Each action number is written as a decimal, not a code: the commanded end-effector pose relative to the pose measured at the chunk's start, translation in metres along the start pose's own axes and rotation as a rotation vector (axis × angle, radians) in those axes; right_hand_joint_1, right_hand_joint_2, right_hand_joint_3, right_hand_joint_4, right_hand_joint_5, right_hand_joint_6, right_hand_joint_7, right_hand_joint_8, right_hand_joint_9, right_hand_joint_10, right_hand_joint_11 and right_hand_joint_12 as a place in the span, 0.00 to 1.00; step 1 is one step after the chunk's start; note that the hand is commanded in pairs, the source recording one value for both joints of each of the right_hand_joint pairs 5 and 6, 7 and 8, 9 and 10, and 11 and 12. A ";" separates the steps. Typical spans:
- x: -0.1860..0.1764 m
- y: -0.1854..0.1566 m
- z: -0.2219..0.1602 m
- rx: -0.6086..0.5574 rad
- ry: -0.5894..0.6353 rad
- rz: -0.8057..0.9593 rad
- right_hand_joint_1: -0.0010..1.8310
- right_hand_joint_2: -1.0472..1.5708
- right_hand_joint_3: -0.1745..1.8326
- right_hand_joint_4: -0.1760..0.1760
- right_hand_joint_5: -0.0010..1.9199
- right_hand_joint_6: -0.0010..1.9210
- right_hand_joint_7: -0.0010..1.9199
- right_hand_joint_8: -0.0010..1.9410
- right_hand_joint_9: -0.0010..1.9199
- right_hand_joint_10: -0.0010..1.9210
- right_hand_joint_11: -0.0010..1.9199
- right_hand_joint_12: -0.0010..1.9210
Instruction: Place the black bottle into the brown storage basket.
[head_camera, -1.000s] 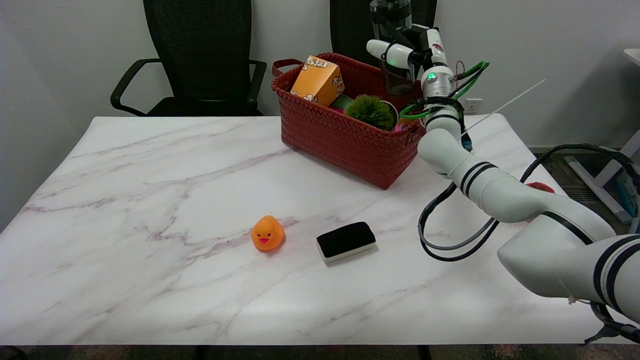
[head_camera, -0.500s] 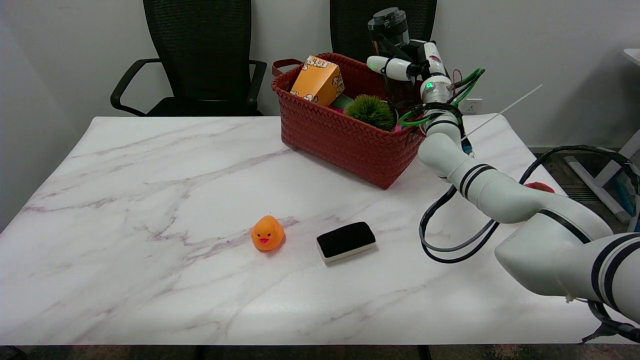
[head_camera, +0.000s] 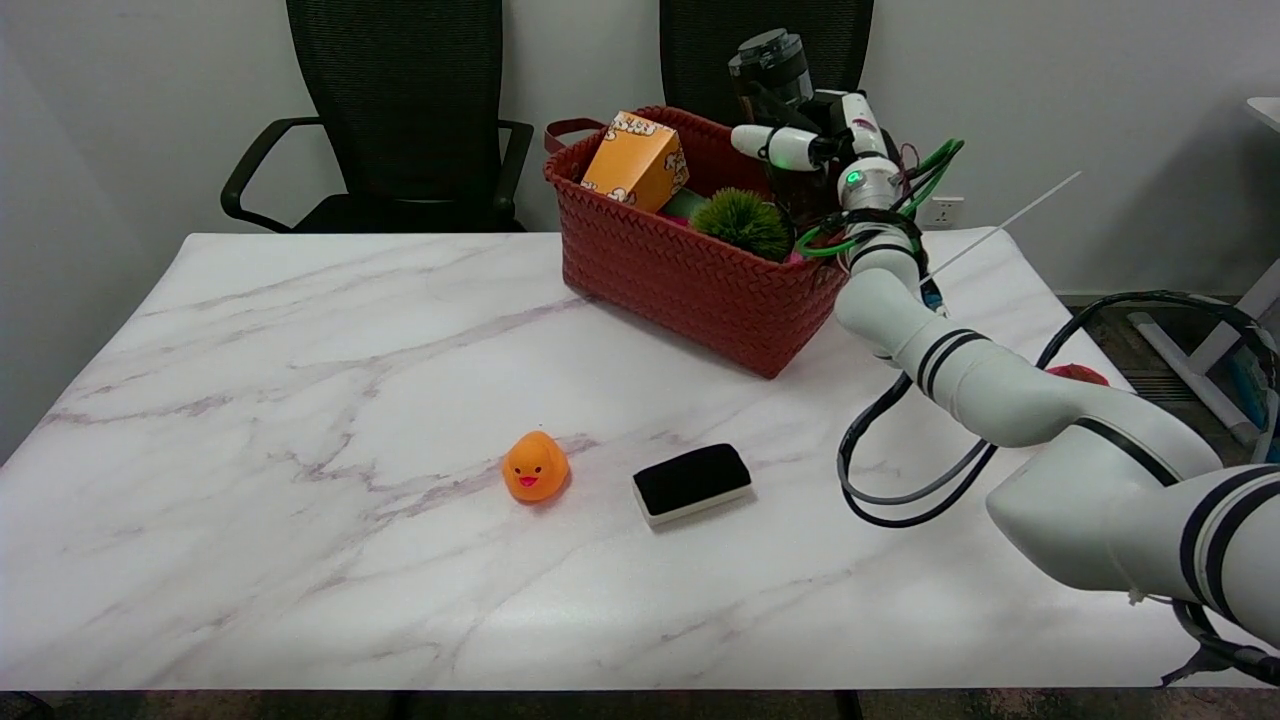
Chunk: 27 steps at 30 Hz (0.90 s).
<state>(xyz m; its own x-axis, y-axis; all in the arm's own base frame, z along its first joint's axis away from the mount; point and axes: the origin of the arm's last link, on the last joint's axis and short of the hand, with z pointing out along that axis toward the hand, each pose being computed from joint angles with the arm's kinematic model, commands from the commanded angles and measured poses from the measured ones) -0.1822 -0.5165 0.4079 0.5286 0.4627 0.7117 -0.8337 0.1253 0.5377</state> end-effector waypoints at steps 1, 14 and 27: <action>-0.009 -0.001 -0.001 -0.006 -0.048 -0.021 0.58 0.70 0.15 0.50 0.31 0.31 0.46 0.46 0.35 0.35 0.31 0.31; -0.009 -0.016 -0.002 0.043 -0.049 -0.059 0.54 0.58 0.00 0.50 0.03 0.03 0.19 0.19 0.10 0.10 0.25 0.25; -0.003 -0.028 -0.010 0.104 -0.022 -0.053 0.53 0.58 0.00 0.50 0.00 0.00 0.14 0.14 0.08 0.08 0.23 0.23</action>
<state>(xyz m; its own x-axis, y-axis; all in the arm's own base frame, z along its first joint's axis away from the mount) -0.1742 -0.5208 0.3929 0.5756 0.4170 0.7034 -0.8004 0.1112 0.5890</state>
